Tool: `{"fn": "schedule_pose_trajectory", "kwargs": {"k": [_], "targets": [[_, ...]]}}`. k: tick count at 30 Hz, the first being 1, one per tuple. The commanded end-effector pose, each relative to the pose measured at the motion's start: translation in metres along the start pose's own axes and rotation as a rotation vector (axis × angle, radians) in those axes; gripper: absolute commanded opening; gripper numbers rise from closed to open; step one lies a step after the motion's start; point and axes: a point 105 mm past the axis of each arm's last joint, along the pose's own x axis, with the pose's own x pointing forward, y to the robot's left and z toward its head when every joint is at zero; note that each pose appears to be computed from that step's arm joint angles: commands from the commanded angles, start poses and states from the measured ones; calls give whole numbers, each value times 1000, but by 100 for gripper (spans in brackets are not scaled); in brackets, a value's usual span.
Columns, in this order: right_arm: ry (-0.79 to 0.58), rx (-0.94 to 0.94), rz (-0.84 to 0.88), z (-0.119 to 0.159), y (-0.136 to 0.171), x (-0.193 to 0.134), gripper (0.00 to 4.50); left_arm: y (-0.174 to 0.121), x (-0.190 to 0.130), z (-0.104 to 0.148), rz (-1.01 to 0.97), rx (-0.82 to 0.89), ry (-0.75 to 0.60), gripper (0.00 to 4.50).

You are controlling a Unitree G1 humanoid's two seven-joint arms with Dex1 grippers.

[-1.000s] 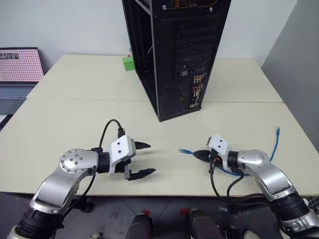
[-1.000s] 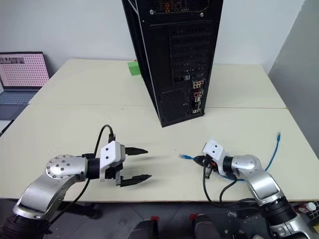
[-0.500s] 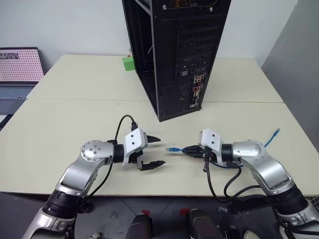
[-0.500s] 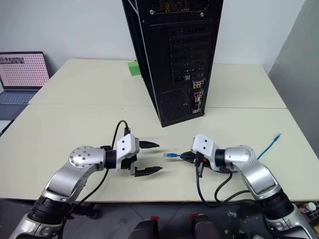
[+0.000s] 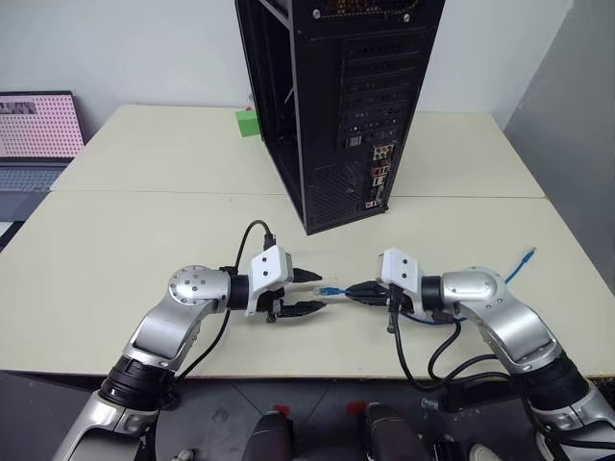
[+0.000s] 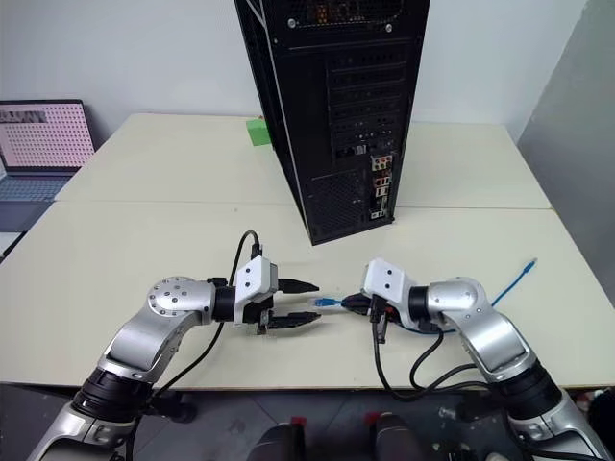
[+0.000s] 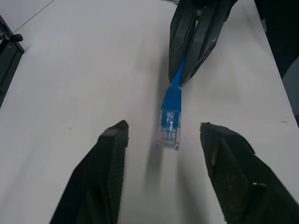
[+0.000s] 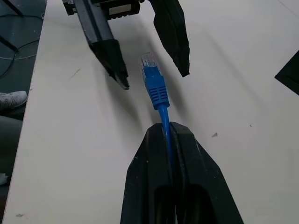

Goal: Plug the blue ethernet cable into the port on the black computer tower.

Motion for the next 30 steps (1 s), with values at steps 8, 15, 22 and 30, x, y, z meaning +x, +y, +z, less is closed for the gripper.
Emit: {"fn": "schedule_pose_trajectory", "kwargs": {"k": [8,15,22,30], "targets": [[-35,-80,17,19,1,0,0,-1,2,7,-14,45,-16,30],[-27,-63,56,18,3,-2,25,-1,2,5,-18,79,-5,30],[-18,-5,80,18,-1,-32,193,-3,4,10,5,243,-41,30],[-183,266,44,33,-1,-50,318,-1,10,15,153,650,-98,30]]}}
